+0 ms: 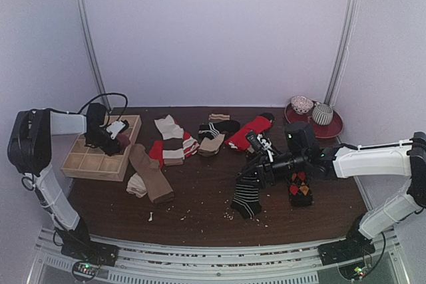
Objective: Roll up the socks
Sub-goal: Place a pair of socks in the storage box.
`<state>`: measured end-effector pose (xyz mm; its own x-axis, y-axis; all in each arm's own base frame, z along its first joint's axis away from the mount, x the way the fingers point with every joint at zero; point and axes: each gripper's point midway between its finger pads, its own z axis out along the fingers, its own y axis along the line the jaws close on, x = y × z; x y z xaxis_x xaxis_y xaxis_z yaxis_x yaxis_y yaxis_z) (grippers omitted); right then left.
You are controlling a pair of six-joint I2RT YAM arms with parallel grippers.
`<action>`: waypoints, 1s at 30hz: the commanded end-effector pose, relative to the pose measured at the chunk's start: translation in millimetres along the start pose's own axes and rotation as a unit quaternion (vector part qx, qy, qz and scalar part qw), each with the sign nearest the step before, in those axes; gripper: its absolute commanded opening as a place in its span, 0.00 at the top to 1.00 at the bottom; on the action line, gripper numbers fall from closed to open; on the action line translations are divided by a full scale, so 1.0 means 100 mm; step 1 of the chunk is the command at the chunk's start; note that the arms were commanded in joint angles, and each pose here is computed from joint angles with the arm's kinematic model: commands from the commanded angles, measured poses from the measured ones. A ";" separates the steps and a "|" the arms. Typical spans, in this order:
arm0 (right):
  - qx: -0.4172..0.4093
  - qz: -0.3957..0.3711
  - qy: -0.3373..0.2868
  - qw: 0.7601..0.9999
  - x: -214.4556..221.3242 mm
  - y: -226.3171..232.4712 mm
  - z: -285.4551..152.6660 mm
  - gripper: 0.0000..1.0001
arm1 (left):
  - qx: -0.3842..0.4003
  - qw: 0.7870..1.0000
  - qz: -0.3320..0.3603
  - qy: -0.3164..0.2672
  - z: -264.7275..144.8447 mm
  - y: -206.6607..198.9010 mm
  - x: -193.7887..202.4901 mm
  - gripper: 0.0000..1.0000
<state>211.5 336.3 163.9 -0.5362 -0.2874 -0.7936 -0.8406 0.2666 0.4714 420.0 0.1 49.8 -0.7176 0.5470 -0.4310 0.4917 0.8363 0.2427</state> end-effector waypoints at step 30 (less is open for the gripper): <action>-0.009 -0.011 -0.003 1.000 -0.01 0.10 -0.02 0.38 | -0.014 0.994 -0.033 0.102 0.23 0.06 0.43 0.61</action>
<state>208.3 338.0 164.1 -0.5332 -0.2917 -0.7941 -0.8432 0.2589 0.4711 443.9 13.9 45.6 -0.7598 0.5053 -0.4090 0.4234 0.8621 0.2786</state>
